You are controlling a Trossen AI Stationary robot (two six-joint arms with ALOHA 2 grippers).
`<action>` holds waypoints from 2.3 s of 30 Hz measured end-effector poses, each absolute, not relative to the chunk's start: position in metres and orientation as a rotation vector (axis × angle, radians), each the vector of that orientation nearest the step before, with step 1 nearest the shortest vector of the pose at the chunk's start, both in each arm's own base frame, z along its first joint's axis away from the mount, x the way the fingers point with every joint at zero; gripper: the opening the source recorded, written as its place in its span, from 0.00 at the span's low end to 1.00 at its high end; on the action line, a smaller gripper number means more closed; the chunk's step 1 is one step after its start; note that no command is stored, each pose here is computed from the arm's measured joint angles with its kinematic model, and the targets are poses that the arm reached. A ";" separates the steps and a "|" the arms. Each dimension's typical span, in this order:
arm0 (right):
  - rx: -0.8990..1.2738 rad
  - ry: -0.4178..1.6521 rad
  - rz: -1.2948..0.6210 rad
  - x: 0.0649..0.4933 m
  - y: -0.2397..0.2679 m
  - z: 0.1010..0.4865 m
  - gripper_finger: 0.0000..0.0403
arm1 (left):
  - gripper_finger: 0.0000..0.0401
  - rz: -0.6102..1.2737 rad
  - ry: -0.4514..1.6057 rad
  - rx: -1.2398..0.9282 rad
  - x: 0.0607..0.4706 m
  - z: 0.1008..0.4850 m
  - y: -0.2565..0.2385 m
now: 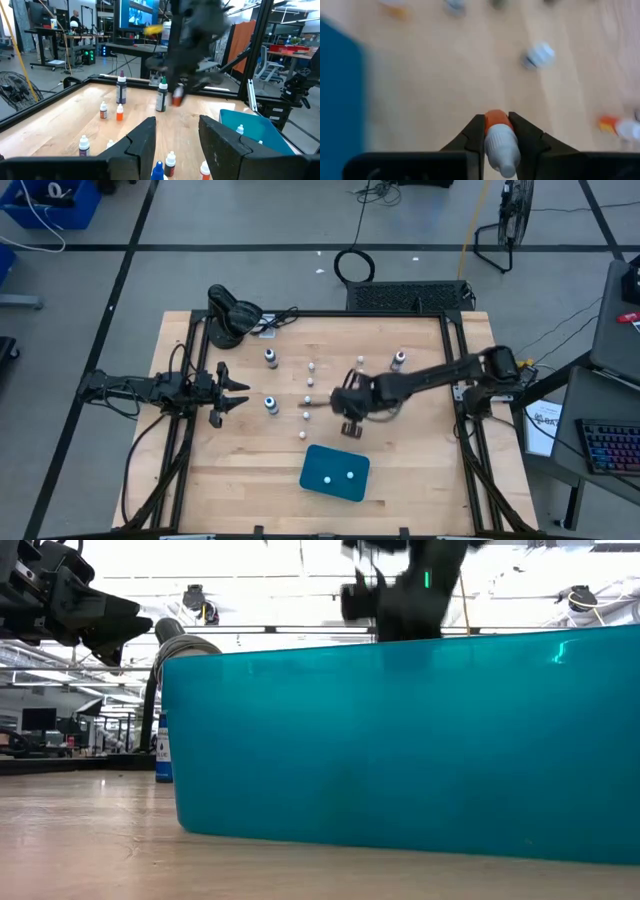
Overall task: Pick & Place food coloring
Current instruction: Put the small yellow coloring bottle into the blue bin
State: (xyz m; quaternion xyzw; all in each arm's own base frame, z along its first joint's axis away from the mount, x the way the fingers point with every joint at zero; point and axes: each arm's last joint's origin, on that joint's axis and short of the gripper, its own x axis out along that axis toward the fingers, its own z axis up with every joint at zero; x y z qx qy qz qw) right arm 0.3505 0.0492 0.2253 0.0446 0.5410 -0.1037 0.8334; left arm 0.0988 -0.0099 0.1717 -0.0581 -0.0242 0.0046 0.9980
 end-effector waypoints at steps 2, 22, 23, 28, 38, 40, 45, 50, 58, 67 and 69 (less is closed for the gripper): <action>0.058 1.089 -0.193 0.352 0.075 0.241 0.13 | 0.38 0.009 -0.048 -0.116 0.099 0.172 -0.010; 0.150 1.216 -0.067 0.333 0.199 0.211 0.13 | 0.38 0.009 -0.049 -0.116 0.099 0.172 -0.010; 0.144 1.237 -0.072 0.333 0.199 0.206 0.13 | 0.38 0.010 -0.049 -0.116 0.099 0.172 -0.010; 0.170 1.326 -0.077 0.339 0.195 0.188 0.13 | 0.38 0.010 -0.049 -0.116 0.099 0.172 -0.010; 0.182 1.366 -0.077 0.348 0.179 0.182 0.13 | 0.38 0.010 -0.049 -0.116 0.099 0.172 -0.010; 0.184 1.369 -0.081 0.349 0.177 0.182 0.13 | 0.38 0.009 -0.049 -0.116 0.099 0.172 -0.010; 0.183 1.404 -0.081 0.351 0.175 0.174 0.13 | 0.38 0.010 -0.049 -0.116 0.099 0.172 -0.010; 0.174 1.482 -0.050 0.353 0.176 0.153 0.13 | 0.38 0.010 -0.049 -0.116 0.099 0.172 -0.010; 0.176 1.513 -0.051 0.354 0.175 0.148 0.13 | 0.38 0.010 -0.049 -0.116 0.099 0.172 -0.010; 0.184 1.490 -0.061 0.355 0.176 0.148 0.19 | 0.38 0.010 -0.049 -0.116 0.099 0.172 -0.010; 0.195 1.477 -0.061 0.356 0.176 0.149 0.18 | 0.38 0.010 -0.049 -0.116 0.099 0.172 -0.010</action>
